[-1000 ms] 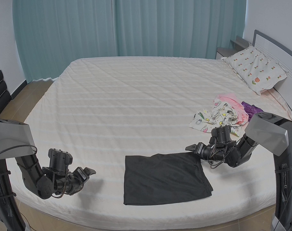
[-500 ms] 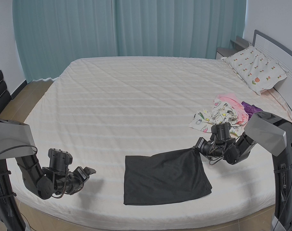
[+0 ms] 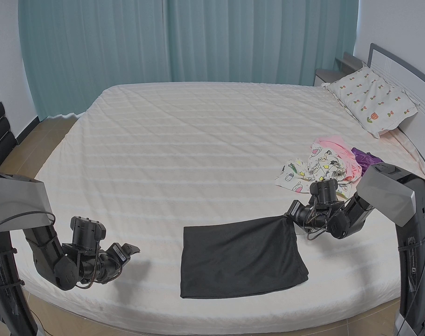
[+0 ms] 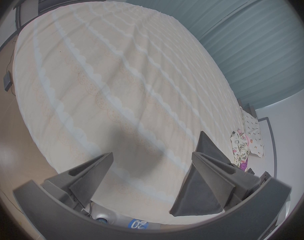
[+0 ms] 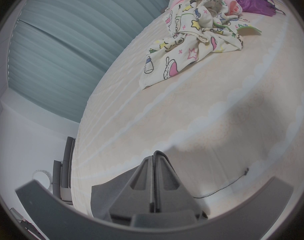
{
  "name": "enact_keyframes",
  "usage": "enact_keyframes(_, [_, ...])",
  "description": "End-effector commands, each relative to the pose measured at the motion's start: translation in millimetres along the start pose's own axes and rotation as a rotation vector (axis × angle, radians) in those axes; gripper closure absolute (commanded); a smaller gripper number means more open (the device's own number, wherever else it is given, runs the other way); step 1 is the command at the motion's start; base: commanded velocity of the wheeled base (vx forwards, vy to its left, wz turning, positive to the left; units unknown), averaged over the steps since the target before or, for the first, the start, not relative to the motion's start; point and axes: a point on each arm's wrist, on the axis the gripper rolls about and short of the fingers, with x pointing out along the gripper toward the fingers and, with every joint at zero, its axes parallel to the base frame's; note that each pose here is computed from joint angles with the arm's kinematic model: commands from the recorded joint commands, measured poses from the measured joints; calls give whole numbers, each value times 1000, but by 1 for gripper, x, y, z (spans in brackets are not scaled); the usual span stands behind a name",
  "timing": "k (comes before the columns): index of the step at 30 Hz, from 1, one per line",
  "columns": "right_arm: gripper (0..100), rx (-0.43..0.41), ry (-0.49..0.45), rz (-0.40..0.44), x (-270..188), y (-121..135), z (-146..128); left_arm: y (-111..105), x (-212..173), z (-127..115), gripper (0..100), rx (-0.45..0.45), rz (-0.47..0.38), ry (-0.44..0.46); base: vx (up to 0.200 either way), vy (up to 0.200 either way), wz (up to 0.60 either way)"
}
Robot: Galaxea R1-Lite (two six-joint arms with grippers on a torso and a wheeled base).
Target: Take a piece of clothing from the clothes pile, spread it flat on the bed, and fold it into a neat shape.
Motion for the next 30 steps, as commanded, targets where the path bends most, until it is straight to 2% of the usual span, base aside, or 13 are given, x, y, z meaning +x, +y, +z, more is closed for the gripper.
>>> enact_keyframes(1, [100, 1, 1, -20, 1, -4, -1, 0, 0, 0, 0, 0, 2, 2, 0, 0, 0])
enact_keyframes(2, [0, 1, 0, -25, 1, -5, -1, 1, 0, -1, 0, 0, 3, 2, 0, 0, 0])
enact_keyframes(11, [0, 8, -1, -37, -19, -9, 4, 1, 1, -1, 0, 0, 6, 4, 0, 0, 0])
enact_keyframes(14, [0, -13, 49, -47, -42, -12, -5, 1, 1, -1, 0, 0, 6, 4, 0, 0, 0])
enact_keyframes(18, [0, -99, 143, -12, -74, -21, -23, 2, 1, -1, 0, -1, 8, 6, 0, 0, 0])
enact_keyframes(20, [0, -101, 145, -12, -75, -22, -24, 2, 1, -1, 0, -1, 8, 6, 0, 0, 0])
enact_keyframes(21, [0, -150, 183, 10, -93, -29, -40, 1, 1, -1, 0, 0, 1, 1, 0, 0, 0])
enact_keyframes(30, [0, -186, 275, -3, -111, -41, -69, 1, 1, -2, 0, 3, -1, 3, 0, 0, 0])
